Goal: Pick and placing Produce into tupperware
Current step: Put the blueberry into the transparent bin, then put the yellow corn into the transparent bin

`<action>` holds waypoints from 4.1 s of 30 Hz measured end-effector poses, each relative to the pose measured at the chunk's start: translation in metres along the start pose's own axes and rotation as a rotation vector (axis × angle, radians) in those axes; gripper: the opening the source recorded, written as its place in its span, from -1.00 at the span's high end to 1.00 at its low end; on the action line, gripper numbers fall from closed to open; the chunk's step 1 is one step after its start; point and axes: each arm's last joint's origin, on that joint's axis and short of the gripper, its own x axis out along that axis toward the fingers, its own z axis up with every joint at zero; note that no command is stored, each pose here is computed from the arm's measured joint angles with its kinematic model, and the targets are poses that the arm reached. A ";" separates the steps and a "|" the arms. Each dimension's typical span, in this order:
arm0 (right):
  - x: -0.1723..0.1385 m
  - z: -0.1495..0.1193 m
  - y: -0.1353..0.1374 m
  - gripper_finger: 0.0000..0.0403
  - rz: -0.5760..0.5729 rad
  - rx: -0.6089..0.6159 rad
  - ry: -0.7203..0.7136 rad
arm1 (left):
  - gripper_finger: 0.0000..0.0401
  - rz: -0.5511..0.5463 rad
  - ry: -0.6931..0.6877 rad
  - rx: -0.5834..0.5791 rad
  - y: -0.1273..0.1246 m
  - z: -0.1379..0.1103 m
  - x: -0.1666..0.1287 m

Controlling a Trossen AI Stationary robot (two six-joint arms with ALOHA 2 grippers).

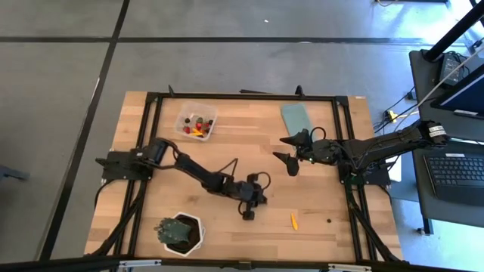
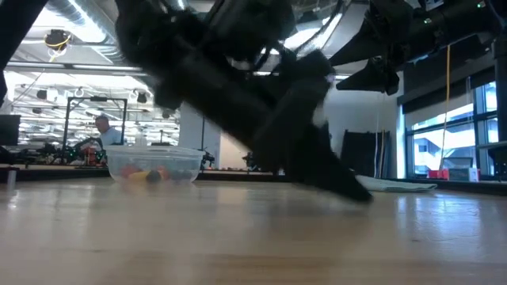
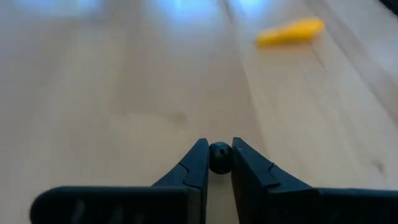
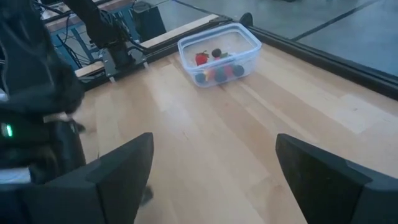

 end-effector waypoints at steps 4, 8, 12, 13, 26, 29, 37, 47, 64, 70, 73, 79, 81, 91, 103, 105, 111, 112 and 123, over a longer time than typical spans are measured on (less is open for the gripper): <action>0.000 0.000 0.000 -0.68 -0.002 0.000 0.005 | 0.80 0.046 0.010 0.057 0.016 0.040 -0.033; 0.000 0.000 0.000 -0.68 -0.002 0.003 0.003 | 0.80 0.118 0.113 0.129 0.037 0.068 -0.078; 0.000 0.000 0.000 -0.68 -0.001 0.009 -0.001 | 0.80 0.306 0.184 0.141 0.063 0.095 -0.141; 0.000 0.000 0.000 -0.68 -0.001 0.022 -0.002 | 0.80 0.360 0.218 0.129 0.071 0.098 -0.157; 0.000 0.003 -0.003 -0.68 -0.105 0.087 -0.064 | 0.76 0.910 0.457 -0.337 0.146 0.082 -0.316; 0.001 0.005 -0.007 -0.68 -0.156 0.097 -0.093 | 0.77 0.957 0.514 -0.362 0.159 0.072 -0.321; 0.003 0.009 -0.012 -0.68 -0.179 0.117 -0.124 | 0.80 0.931 0.558 -0.491 0.196 0.012 -0.295; 0.003 0.010 -0.012 -0.68 -0.182 0.113 -0.125 | 0.78 0.931 0.497 -0.571 0.200 -0.058 -0.269; 0.003 0.010 -0.013 -0.68 -0.182 0.113 -0.124 | 0.37 0.948 0.457 -0.549 0.201 -0.066 -0.266; 0.003 0.010 -0.012 -0.68 -0.171 0.118 -0.128 | 0.32 0.947 0.462 -0.531 0.200 -0.065 -0.266; 0.002 0.014 -0.009 -0.68 -0.095 0.063 -0.127 | 0.30 0.936 0.378 -0.512 0.196 -0.055 -0.268; -0.005 0.027 -0.004 -0.68 -0.005 -0.012 -0.218 | 0.32 0.641 -0.054 -0.362 0.173 -0.004 -0.277; -0.007 0.030 -0.004 -0.68 0.006 0.002 -0.245 | 0.33 0.441 -0.201 -0.270 0.162 0.013 -0.281; -0.011 0.037 0.002 -0.68 0.057 0.042 -0.312 | 0.12 0.025 -0.336 -0.113 0.116 0.034 -0.275; -0.028 0.120 0.031 -0.68 -0.041 -0.189 -0.016 | -0.13 0.014 -0.324 -0.106 0.097 0.031 -0.232; -0.035 0.135 0.036 -0.68 -0.064 -0.111 0.092 | -0.11 0.018 -0.323 -0.086 0.098 0.030 -0.228; -0.043 0.135 0.052 -0.68 -0.089 0.267 0.497 | -0.13 0.019 -0.316 -0.081 0.098 0.029 -0.224; -0.043 0.130 0.058 -0.68 -0.093 0.302 0.544 | -0.13 0.021 -0.316 -0.081 0.099 0.029 -0.224; -0.031 0.045 0.125 -0.68 -0.363 0.474 0.888 | -0.10 0.148 -0.316 0.021 0.102 0.029 -0.224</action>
